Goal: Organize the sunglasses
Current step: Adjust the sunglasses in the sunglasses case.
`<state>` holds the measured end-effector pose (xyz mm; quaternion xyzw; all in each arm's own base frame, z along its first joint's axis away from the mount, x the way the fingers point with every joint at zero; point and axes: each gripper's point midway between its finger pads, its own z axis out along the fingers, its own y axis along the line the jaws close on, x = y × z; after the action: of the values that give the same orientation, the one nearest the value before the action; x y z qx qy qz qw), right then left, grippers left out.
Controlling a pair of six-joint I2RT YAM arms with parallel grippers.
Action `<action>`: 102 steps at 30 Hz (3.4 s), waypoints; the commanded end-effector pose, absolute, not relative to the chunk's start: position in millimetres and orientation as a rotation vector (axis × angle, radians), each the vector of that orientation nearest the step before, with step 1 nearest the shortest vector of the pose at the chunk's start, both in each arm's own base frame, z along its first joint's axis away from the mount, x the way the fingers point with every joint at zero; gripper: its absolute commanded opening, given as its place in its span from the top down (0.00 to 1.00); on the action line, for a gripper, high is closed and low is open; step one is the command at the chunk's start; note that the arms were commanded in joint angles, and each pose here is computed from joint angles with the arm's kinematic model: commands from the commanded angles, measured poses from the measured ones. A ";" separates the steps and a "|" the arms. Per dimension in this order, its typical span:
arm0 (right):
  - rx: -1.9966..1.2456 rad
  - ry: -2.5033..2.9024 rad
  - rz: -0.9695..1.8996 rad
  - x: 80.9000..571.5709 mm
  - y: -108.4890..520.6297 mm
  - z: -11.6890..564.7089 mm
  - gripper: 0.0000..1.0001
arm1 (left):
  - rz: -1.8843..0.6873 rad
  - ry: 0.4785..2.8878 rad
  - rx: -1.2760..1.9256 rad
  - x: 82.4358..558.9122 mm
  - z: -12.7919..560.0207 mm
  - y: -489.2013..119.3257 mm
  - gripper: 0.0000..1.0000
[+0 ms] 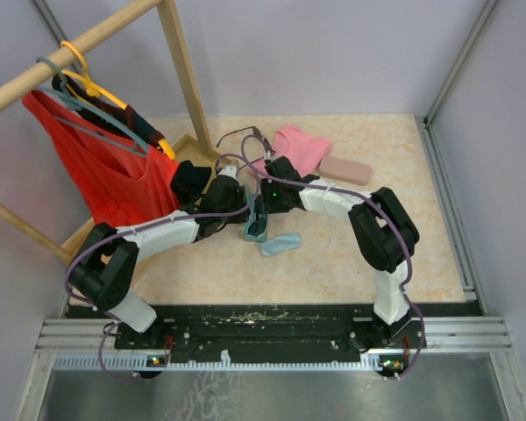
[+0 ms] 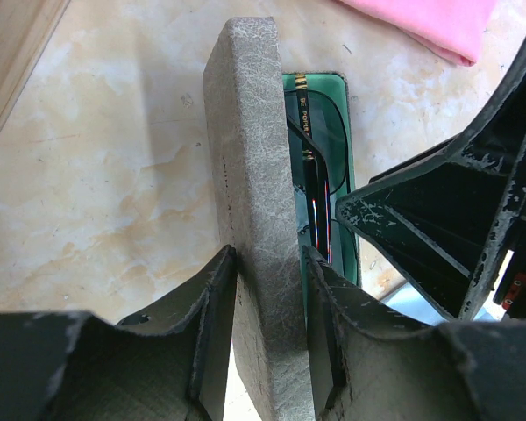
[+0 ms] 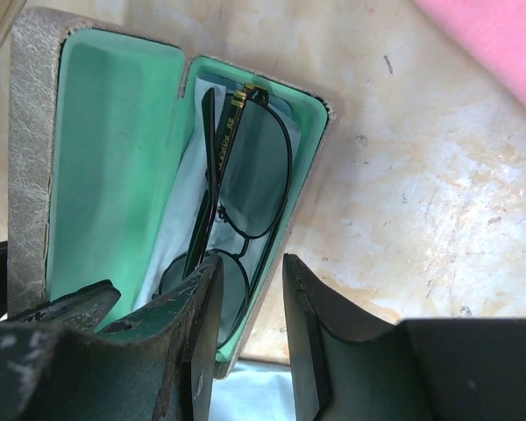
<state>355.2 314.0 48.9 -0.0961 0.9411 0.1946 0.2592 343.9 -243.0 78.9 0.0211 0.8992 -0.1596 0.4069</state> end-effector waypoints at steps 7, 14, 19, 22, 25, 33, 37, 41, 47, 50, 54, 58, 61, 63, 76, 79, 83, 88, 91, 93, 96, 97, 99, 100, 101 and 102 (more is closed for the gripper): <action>-0.260 2.477 0.555 363.1 320.0 71.8 0.68 | -0.426 2.238 0.049 348.8 91.4 -247.2 0.59; -0.258 2.498 0.572 363.4 323.3 60.6 0.76 | -0.424 2.238 0.049 348.7 91.1 -246.6 0.59; -0.257 2.511 0.562 362.7 322.0 55.4 0.79 | -0.424 2.237 0.050 348.9 91.1 -246.8 0.59; -0.253 2.517 0.548 361.5 319.3 52.9 0.80 | -0.425 2.239 0.049 348.8 90.5 -247.0 0.59; -0.247 2.520 0.527 361.1 315.7 51.0 0.80 | -0.422 2.240 0.050 348.5 89.7 -246.6 0.59; -0.253 2.533 0.520 359.9 315.0 45.4 0.79 | -0.425 2.240 0.049 348.2 90.0 -246.8 0.59; -0.256 2.542 0.530 357.9 316.0 41.9 0.80 | -0.423 2.240 0.049 348.3 89.9 -246.5 0.59; -0.259 2.550 0.533 356.6 316.7 38.7 0.79 | -0.423 2.243 0.050 347.9 88.9 -246.5 0.59; -0.260 2.556 0.528 357.4 316.7 34.6 0.79 | -0.428 2.242 0.051 348.3 89.0 -247.5 0.59; -0.260 2.558 0.521 358.1 316.2 32.9 0.79 | -0.428 2.243 0.050 348.3 88.7 -247.6 0.59; -0.262 2.567 0.516 357.4 316.0 28.6 0.79 | -0.430 2.244 0.053 347.9 87.8 -247.9 0.59; -0.267 2.573 0.511 357.8 316.5 26.3 0.79 | -0.435 2.245 0.056 347.7 87.1 -248.7 0.59; -0.273 2.581 0.499 358.5 315.9 24.0 0.78 | -0.435 2.247 0.057 347.4 86.6 -248.9 0.59; -0.276 2.586 0.492 359.3 315.7 22.2 0.78 | -0.437 2.247 0.058 347.5 86.8 -249.3 0.59; -0.327 2.651 0.310 357.3 301.1 4.9 0.78 | -0.442 2.242 0.066 348.2 89.3 -250.5 0.59; -0.347 2.669 0.266 355.1 298.6 0.2 0.78 | -0.445 2.242 0.066 347.8 89.6 -250.7 0.59; -0.370 2.692 0.210 352.6 295.4 -6.7 0.78 | -0.448 2.240 0.067 347.9 90.6 -251.1 0.59; -0.401 2.712 0.168 350.0 294.7 -12.5 0.77 | -0.451 2.237 0.070 347.9 91.3 -251.6 0.59; -0.422 2.724 0.148 347.8 295.5 -16.2 0.76 | -0.455 2.238 0.071 347.7 91.3 -252.1 0.59; -0.434 2.733 0.135 347.1 295.4 -18.7 0.75 | -0.457 2.240 0.073 347.2 90.5 -252.3 0.59; -0.446 2.739 0.129 346.0 296.1 -20.5 0.73 | -0.457 2.239 0.072 347.2 90.3 -252.3 0.59; -0.447 2.740 0.127 345.5 295.7 -20.6 0.72 | -0.459 2.241 0.072 347.0 89.6 -252.6 0.59; -0.452 2.742 0.128 345.2 295.9 -21.5 0.68 | -0.459 2.243 0.073 346.6 89.0 -252.5 0.59; -0.454 2.742 0.130 345.0 296.0 -21.4 0.66 | -0.457 2.243 0.073 346.8 88.7 -252.3 0.59; -0.456 2.740 0.132 345.1 296.1 -20.4 0.65 | -0.458 2.241 0.071 347.0 89.2 -252.4 0.59; -0.458 2.739 0.132 345.3 296.4 -20.8 0.64 | -0.458 2.242 0.071 346.9 89.1 -252.3 0.59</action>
<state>362.7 312.9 23.5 -0.1475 0.9573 0.0914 0.2311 344.9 -241.4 78.9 0.0218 0.8991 -0.1578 0.4077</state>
